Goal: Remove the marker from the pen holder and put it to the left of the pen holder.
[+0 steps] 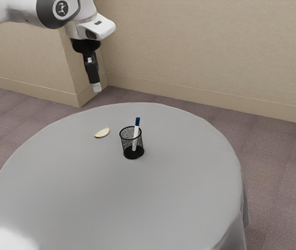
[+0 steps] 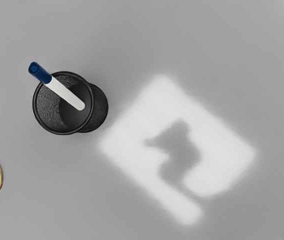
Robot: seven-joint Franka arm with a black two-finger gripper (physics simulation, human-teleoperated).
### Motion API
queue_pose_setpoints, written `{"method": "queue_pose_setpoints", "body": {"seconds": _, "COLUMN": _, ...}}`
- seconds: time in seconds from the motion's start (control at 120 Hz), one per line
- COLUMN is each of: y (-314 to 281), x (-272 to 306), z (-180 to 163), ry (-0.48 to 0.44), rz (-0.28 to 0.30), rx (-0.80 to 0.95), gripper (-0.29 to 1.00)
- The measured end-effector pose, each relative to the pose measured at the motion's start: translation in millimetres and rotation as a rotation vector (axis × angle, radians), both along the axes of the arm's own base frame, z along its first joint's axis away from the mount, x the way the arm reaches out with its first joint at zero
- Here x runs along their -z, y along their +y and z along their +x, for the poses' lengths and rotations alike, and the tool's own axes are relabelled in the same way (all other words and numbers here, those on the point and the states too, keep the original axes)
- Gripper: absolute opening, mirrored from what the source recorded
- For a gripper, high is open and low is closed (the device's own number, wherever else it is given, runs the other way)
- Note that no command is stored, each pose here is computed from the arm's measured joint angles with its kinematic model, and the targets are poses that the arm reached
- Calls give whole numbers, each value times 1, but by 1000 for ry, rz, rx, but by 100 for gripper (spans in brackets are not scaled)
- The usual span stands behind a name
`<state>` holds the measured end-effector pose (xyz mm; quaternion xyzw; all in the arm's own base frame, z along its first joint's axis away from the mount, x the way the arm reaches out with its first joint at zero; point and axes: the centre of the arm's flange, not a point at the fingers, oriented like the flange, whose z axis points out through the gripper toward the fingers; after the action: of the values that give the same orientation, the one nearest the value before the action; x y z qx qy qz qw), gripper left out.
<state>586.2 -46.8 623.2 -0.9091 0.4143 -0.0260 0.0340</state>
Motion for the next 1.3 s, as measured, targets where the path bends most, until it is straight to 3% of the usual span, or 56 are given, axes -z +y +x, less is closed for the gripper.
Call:
{"method": "queue_pose_setpoints", "body": {"seconds": 0.267, "y": -5, "x": -5, "z": 9, "ry": -18, "rz": -1, "rx": 52, "gripper": 70}}
{"method": "queue_pose_setpoints", "body": {"seconds": 0.425, "y": -20, "x": 39, "z": 106, "ry": -1, "rz": -11, "rx": 78, "gripper": 70}}
{"method": "queue_pose_setpoints", "body": {"seconds": 0.6, "y": -7, "x": 129, "z": 160, "ry": 106, "rz": 8, "rx": 67, "gripper": 70}}
{"method": "queue_pose_setpoints", "body": {"seconds": 0.717, "y": 9, "x": 170, "z": 170, "ry": 163, "rz": 44, "rx": 51, "gripper": 70}}
{"method": "queue_pose_setpoints", "body": {"seconds": 0.925, "y": 8, "x": 230, "z": 180, "ry": 231, "rz": 52, "rx": 72, "gripper": 70}}
{"method": "queue_pose_setpoints", "body": {"seconds": 1.3, "y": 0, "x": 263, "z": 192, "ry": 195, "rz": 30, "rx": 108, "gripper": 70}}
